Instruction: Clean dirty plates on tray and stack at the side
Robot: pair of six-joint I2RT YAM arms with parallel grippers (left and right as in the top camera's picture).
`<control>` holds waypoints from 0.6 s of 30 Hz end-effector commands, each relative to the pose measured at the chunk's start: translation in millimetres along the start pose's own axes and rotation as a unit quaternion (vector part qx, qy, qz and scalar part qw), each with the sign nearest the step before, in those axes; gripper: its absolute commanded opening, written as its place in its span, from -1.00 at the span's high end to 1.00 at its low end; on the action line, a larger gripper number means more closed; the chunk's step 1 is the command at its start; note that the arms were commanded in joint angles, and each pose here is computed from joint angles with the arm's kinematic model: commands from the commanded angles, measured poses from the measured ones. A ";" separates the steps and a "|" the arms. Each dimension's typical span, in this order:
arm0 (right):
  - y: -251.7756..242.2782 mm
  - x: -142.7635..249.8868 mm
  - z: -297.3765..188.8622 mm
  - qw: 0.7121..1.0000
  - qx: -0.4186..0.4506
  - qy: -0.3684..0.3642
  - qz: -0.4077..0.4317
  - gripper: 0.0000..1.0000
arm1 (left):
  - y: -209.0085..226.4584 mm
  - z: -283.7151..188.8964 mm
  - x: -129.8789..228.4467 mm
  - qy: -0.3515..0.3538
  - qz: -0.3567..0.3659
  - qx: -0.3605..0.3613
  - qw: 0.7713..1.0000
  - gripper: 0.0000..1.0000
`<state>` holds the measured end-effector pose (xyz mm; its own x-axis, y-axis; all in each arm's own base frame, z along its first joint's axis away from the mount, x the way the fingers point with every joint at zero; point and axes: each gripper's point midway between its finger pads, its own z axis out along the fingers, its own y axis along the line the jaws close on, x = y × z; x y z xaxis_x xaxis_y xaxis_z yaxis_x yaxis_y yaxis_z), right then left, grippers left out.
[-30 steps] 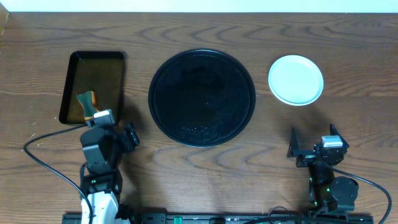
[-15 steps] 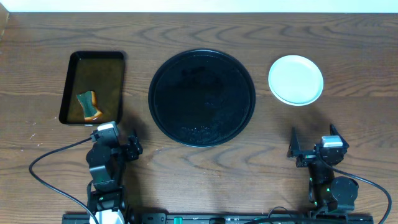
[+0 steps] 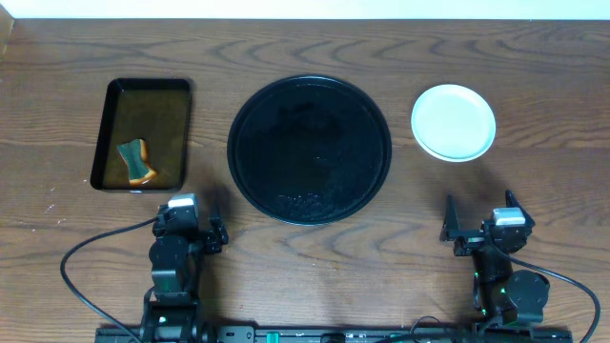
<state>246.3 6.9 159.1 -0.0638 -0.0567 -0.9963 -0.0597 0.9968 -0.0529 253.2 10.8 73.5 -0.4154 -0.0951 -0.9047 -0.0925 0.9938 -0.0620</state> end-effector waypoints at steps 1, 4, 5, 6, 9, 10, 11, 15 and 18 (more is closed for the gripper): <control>1.9 0.5 -0.2 1.000 -0.003 0.000 -0.005 -0.99 | 3.5 -4.9 2.4 0.000 0.010 -0.010 1.000 -0.57; 1.9 0.5 -0.2 1.000 -0.003 0.000 -0.005 -0.99 | 7.5 -8.4 10.0 0.013 0.011 -0.020 1.000 -0.57; 1.9 0.5 -0.2 1.000 -0.003 0.000 -0.005 -0.98 | 7.6 -9.8 9.8 0.011 0.011 -0.021 1.000 -0.58; 1.9 0.5 -0.2 1.000 -0.003 0.000 -0.005 -0.99 | 7.4 -10.4 6.7 0.004 0.010 -0.020 1.000 -0.57; 1.9 0.5 -0.2 1.000 -0.003 0.000 -0.005 -0.98 | 6.6 -12.7 -1.5 -0.015 0.009 -0.018 1.000 -0.58; 1.9 0.5 -0.2 1.000 -0.003 0.000 -0.005 -0.99 | 6.5 -13.1 -3.1 -0.018 0.009 -0.018 1.000 -0.57; 1.9 0.5 -0.2 1.000 -0.003 0.000 -0.005 -0.99 | 6.3 -14.0 -5.9 -0.025 0.008 -0.017 1.000 -0.57; 1.9 0.5 -0.2 1.000 -0.003 0.000 -0.005 -0.99 | 5.8 -15.9 -11.7 -0.038 0.007 -0.016 0.999 -0.58; 1.9 0.5 -0.2 1.000 -0.003 0.000 -0.005 -0.98 | 5.5 -17.4 -15.6 -0.048 0.006 -0.015 0.999 -0.57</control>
<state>246.3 6.9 159.0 -0.0642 -0.0567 -0.9963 -0.0597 0.9968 -0.0529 248.1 12.8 106.2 -0.2935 -0.0936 -0.9514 -0.0949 0.9931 -0.0684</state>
